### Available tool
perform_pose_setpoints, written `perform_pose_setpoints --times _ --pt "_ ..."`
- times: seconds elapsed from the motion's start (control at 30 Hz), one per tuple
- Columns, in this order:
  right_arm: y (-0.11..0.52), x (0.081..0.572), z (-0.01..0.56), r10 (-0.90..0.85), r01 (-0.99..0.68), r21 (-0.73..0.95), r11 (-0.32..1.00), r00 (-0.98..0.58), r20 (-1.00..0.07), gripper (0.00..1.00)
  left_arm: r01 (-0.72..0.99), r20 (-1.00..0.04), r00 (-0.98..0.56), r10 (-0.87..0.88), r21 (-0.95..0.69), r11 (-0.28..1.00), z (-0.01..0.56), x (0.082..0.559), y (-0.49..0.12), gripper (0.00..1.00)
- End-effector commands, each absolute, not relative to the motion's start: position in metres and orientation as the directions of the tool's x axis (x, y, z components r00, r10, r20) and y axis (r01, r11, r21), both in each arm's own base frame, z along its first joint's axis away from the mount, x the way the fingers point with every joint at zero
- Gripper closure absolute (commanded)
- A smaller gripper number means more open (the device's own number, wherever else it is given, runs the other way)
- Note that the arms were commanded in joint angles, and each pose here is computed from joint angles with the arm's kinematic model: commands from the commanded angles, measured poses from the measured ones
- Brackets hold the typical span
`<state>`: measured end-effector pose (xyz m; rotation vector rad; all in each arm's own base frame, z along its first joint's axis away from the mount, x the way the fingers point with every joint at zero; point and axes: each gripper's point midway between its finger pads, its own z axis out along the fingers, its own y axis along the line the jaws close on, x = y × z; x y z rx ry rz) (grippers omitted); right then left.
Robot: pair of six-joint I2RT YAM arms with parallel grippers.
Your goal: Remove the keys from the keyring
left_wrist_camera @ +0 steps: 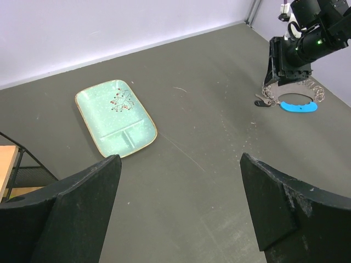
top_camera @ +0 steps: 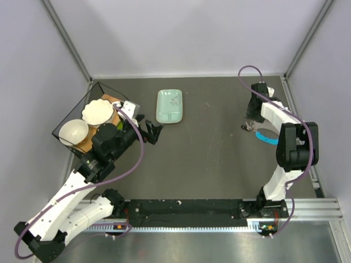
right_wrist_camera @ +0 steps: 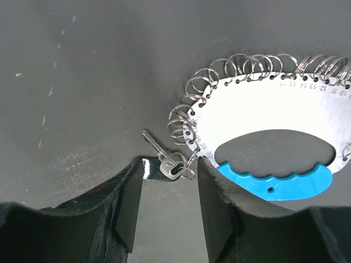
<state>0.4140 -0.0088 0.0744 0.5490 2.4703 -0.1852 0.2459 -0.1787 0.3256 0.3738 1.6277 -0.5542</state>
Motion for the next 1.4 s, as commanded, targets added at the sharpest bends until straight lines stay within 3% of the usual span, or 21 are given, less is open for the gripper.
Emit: perform_pose_setpoints --times 0.0,0.57,0.63,0.73,0.93,1.07,1.13,1.23,1.33,1.37 --pt "-0.025 0.43 0.082 0.354 0.449 -0.009 0.893 -0.716 -0.602 0.55 0.541 -0.99 -0.104 -0.1 -0.14 0.829 0.335 0.246 -0.178 0.05" --pt "-0.031 0.445 0.037 0.344 0.371 0.045 0.928 -0.801 -0.491 0.55 0.555 -0.991 -0.101 -0.089 -0.13 0.822 0.333 0.246 -0.18 0.06" --pt "-0.029 0.444 0.034 0.32 0.346 0.039 0.938 -0.814 -0.484 0.6 0.557 -0.991 -0.102 -0.084 -0.127 0.821 0.332 0.246 -0.181 0.07" --pt "-0.024 0.445 0.035 0.284 0.297 0.05 0.953 -0.829 -0.482 0.8 0.568 -0.992 -0.099 -0.079 -0.121 0.814 0.332 0.245 -0.182 0.09" --pt "0.0 0.446 0.052 0.17 0.161 0.063 0.985 -0.843 -0.509 1.0 0.57 -0.993 -0.096 -0.075 -0.117 0.813 0.331 0.245 -0.183 0.13" --pt "0.046 0.443 0.06 0.043 0.016 0.056 0.998 -0.845 -0.533 1.0 0.53 -0.988 -0.117 -0.097 -0.145 0.835 0.328 0.25 -0.179 0.17" --pt "0.063 0.438 0.067 0.002 -0.038 0.06 0.997 -0.83 -0.557 1.0 0.483 -0.979 -0.154 -0.134 -0.193 0.854 0.322 0.255 -0.175 0.24" --pt "0.1 0.422 0.067 -0.065 -0.139 0.087 0.986 -0.819 -0.57 1.0 0.417 -0.955 -0.244 -0.169 -0.261 0.871 0.306 0.261 -0.175 0.32" --pt "0.133 0.404 0.077 -0.112 -0.237 0.127 0.963 -0.782 -0.614 1.0 0.334 -0.92 -0.362 -0.153 -0.281 0.9 0.283 0.267 -0.173 0.33" --pt "0.148 0.403 0.093 -0.115 -0.29 0.159 0.944 -0.738 -0.665 1.0 0.318 -0.907 -0.396 -0.145 -0.283 0.905 0.274 0.269 -0.176 0.35"
